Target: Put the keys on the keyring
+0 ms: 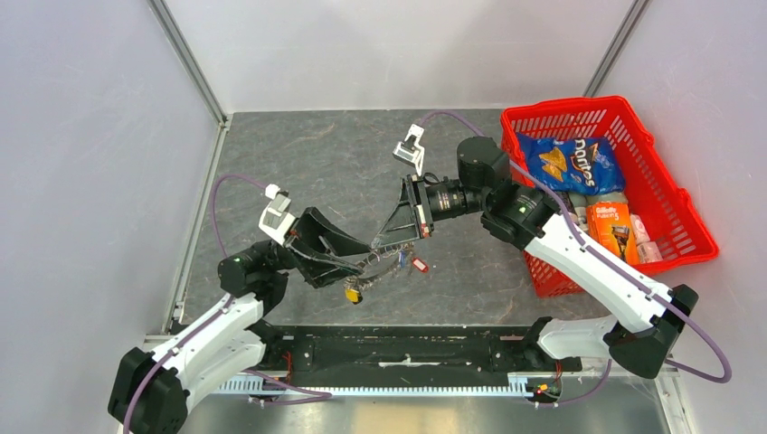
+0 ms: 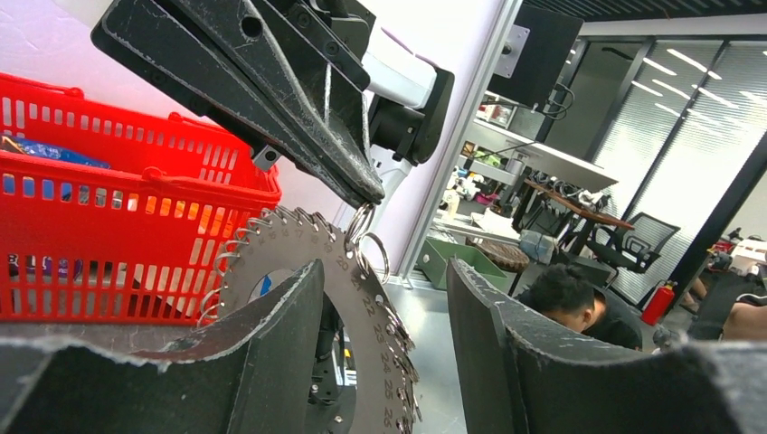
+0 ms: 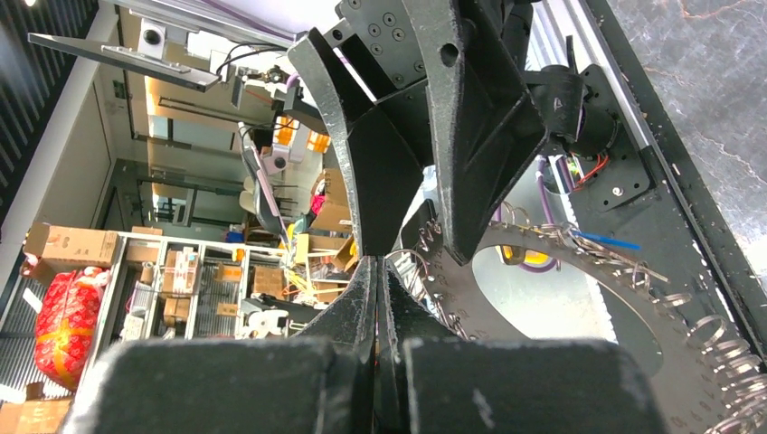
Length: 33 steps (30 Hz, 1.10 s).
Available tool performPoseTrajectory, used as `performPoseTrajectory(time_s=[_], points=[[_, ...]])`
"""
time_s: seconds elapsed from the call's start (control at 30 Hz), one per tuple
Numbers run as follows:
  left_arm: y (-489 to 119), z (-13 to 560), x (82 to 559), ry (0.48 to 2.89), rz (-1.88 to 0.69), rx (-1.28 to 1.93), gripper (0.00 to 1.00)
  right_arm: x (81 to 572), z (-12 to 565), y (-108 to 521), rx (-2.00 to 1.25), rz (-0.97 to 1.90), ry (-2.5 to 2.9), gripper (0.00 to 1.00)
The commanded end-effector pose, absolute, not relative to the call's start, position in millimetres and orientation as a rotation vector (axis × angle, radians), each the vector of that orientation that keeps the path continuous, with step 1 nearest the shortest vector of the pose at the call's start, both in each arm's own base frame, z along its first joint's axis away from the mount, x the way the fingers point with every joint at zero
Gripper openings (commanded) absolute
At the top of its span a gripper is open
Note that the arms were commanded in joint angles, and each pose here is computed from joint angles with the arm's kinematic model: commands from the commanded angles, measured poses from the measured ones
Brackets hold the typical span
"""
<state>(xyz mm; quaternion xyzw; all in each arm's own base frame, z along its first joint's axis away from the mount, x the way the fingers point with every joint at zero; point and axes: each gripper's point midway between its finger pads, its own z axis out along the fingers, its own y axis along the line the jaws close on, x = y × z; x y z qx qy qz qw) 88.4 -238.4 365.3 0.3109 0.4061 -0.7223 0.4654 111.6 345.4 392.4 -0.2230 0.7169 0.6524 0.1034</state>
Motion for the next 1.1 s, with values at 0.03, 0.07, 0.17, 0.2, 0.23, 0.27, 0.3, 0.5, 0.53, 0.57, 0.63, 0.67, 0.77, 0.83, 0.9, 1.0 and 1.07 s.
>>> performPoseTrajectory(time_s=[0.03, 0.07, 0.17, 0.2, 0.23, 0.27, 0.3, 0.5, 0.53, 0.57, 0.63, 0.67, 0.77, 0.83, 0.9, 1.0, 1.07], points=[[-236.4, 383.5, 79.4, 0.905, -1.756, 0.815, 0.59, 103.7, 411.1, 345.4, -0.733, 1.987, 2.015, 0.0], [-236.6, 384.1, 79.2, 0.902, -1.756, 0.817, 0.59, 103.5, 410.7, 345.6, -0.734, 1.987, 2.014, 0.0], [-237.4, 386.8, 78.8, 0.891, -1.754, 0.823, 0.58, 101.3, 408.1, 346.2, -0.739, 1.99, 2.02, 0.0], [-237.8, 387.6, 79.0, 0.889, -1.754, 0.822, 0.58, 100.4, 407.0, 346.6, -0.741, 1.991, 2.024, 0.0], [-238.4, 387.7, 79.0, 0.889, -1.755, 0.824, 0.58, 99.8, 405.5, 347.3, -0.742, 1.992, 2.027, 0.0], [-238.7, 388.3, 78.6, 0.886, -1.756, 0.826, 0.57, 98.8, 405.2, 347.3, -0.743, 1.993, 2.027, 0.0], [-239.1, 388.9, 78.1, 0.883, -1.757, 0.829, 0.57, 98.7, 404.1, 347.3, -0.743, 1.992, 2.029, 0.0], [-242.8, 389.0, 78.8, 0.883, -1.766, 0.834, 0.55, 95.9, 402.8, 347.5, -0.748, 1.993, 2.029, 0.0], [-243.4, 389.0, 78.7, 0.882, -1.767, 0.836, 0.54, 95.9, 402.9, 347.3, -0.746, 1.992, 2.028, 0.0], [-244.1, 388.7, 78.5, 0.882, -1.769, 0.838, 0.53, 95.5, 403.4, 346.9, -0.747, 1.993, 2.026, 0.0], [-245.3, 388.0, 78.4, 0.883, -1.771, 0.843, 0.48, 95.5, 404.2, 346.7, -0.747, 1.992, 2.021, 0.0], [-246.3, 387.1, 78.6, 0.887, -1.774, 0.845, 0.46, 95.9, 404.0, 346.9, -0.745, 1.99, 2.021, 0.0], [-248.0, 386.6, 78.4, 0.886, -1.777, 0.85, 0.43, 95.5, 404.4, 346.7, -0.747, 1.992, 2.02, 0.0], [-248.9, 385.7, 78.9, 0.888, -1.777, 0.853, 0.38, 95.2, 404.8, 346.6, -0.75, 1.994, 2.019, 0.0], [-249.9, 385.9, 79.5, 0.888, -1.777, 0.854, 0.3, 94.9, 404.7, 346.3, -0.749, 1.994, 2.019, 0.0], [-251.8, 385.5, 80.0, 0.889, -1.779, 0.858, 0.02, 95.0, 403.9, 346.3, -0.747, 1.993, 2.021, 0.0], [-252.3, 385.1, 79.6, 0.884, -1.776, 0.861, 0.02, 94.8, 404.6, 346.0, -0.748, 1.993, 2.018, 0.0]])
